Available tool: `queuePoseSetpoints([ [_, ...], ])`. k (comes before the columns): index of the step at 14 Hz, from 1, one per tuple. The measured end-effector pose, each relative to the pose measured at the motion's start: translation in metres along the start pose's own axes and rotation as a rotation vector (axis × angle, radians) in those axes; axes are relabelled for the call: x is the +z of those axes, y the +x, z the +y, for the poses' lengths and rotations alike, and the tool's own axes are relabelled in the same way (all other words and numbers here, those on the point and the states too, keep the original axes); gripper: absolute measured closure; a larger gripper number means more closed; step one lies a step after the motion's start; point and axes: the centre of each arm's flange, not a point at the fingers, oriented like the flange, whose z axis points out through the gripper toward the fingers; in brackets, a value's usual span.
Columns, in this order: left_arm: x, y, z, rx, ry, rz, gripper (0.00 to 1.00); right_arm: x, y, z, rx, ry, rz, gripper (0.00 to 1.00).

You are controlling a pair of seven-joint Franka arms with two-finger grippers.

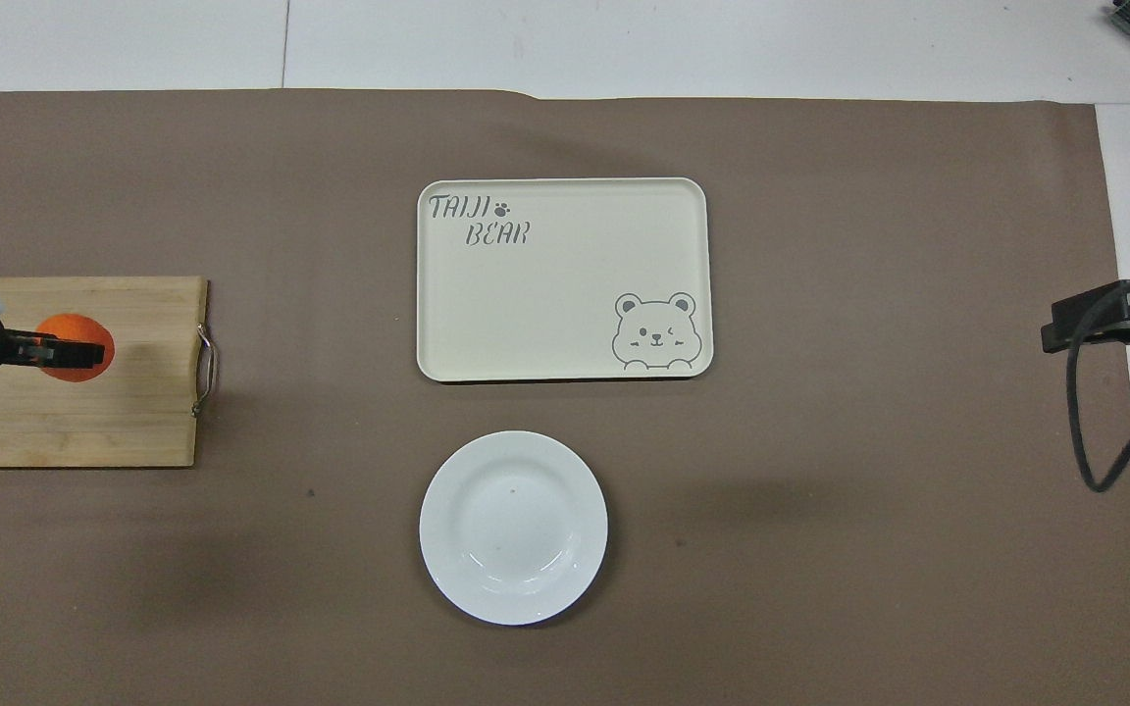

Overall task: Place orange and plate with both arms
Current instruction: 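Lift the orange with the left gripper and carry it over the white plate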

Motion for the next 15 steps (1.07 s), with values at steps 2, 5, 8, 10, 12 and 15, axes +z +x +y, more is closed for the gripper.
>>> queuePoseSetpoints([
  [2,-0.005,0.007,0.065,0.035,-0.018,-0.014,0.22,0.000,0.000,0.000,0.000,0.000,0.000,0.00],
  [5,0.006,0.011,0.152,0.035,-0.037,-0.039,0.22,0.000,0.000,0.000,0.000,0.000,0.000,0.00],
  [8,0.013,0.002,0.241,0.027,-0.051,-0.060,0.22,0.000,0.000,0.000,0.000,0.000,0.000,0.00],
  [10,0.025,-0.016,0.297,0.031,-0.054,-0.093,0.22,0.000,0.000,0.000,0.000,0.000,0.000,0.00],
  [12,0.038,-0.035,0.336,0.031,-0.051,-0.117,0.22,0.000,0.000,0.000,0.000,0.000,0.000,0.00],
  [15,0.065,-0.067,0.382,0.023,-0.051,-0.116,0.22,0.000,0.000,0.000,0.000,0.000,0.000,0.00],
])
